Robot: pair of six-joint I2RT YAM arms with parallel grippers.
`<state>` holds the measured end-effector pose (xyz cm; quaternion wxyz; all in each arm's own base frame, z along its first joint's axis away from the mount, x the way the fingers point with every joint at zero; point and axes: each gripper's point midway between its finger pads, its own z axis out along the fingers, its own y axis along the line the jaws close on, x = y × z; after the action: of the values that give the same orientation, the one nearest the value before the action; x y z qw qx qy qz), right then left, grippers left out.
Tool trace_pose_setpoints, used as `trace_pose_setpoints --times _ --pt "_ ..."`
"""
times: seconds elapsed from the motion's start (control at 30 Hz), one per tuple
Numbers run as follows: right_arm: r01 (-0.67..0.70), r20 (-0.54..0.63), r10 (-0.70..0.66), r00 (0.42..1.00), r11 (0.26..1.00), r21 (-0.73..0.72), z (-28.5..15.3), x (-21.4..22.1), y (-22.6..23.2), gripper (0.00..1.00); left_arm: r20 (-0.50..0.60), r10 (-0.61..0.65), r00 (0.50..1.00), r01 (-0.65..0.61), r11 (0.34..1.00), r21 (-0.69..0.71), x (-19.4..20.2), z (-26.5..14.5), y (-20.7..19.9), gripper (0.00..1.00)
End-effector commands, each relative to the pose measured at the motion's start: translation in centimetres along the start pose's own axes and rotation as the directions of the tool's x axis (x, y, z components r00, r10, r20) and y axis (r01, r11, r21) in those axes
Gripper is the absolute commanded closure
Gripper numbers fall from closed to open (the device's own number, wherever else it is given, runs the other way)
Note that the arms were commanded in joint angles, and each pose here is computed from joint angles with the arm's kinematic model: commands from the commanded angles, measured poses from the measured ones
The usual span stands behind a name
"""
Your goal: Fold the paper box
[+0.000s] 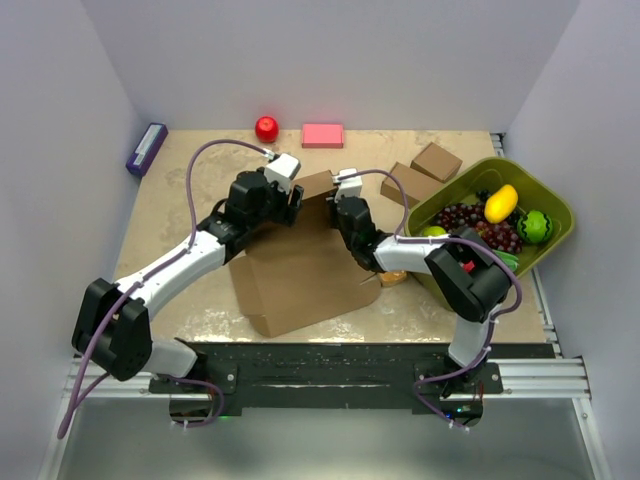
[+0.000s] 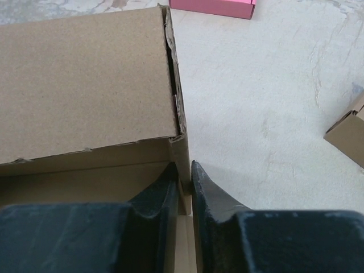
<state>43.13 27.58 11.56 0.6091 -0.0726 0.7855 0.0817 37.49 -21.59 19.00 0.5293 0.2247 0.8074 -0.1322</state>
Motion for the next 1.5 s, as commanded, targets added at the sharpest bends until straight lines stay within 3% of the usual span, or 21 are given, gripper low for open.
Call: trace_pose_setpoints --times 0.0,0.17,0.4,0.63,0.73,0.87,1.07,1.47 --pt "-0.038 0.012 0.037 0.999 0.999 0.020 0.8 0.7 -0.8 0.77 -0.163 -0.002 0.987 0.006 1.000 0.024 4.8 -0.1 -0.5 0.34" --pt "-0.065 0.018 0.065 0.998 0.998 -0.019 1.2 0.5 -0.6 0.73 -0.161 0.000 0.987 0.003 1.000 0.016 4.7 -0.2 -0.2 0.34" --pt "-0.071 0.059 0.079 0.995 0.991 -0.116 1.6 -1.2 0.0 0.58 -0.159 0.000 0.987 0.002 1.000 0.017 4.6 -0.5 -0.3 0.34" --pt "-0.059 0.065 0.067 0.996 0.991 -0.116 2.4 -1.3 0.3 0.56 -0.161 0.000 0.987 0.002 1.000 0.017 4.6 -0.5 -0.3 0.34" --pt "-0.067 0.076 0.073 0.994 0.995 -0.080 2.6 -1.5 -0.2 0.60 -0.163 -0.002 0.987 0.005 1.000 0.021 4.7 -0.4 -0.3 0.34" --pt "-0.083 0.060 0.083 0.995 0.996 -0.012 2.9 -1.1 -1.3 0.82 -0.162 -0.003 0.987 0.008 1.000 0.029 4.7 -0.4 -0.5 0.34" --pt "-0.101 0.051 0.098 0.994 0.994 0.047 2.9 -0.8 -2.0 1.00 -0.163 -0.007 0.987 0.013 0.999 0.031 4.8 -0.3 -0.5 0.34" --pt "-0.087 0.012 0.086 0.996 0.990 0.115 2.2 -0.5 -3.0 1.00 -0.142 0.002 0.990 0.005 0.999 0.044 4.1 -0.6 -0.7 0.32"
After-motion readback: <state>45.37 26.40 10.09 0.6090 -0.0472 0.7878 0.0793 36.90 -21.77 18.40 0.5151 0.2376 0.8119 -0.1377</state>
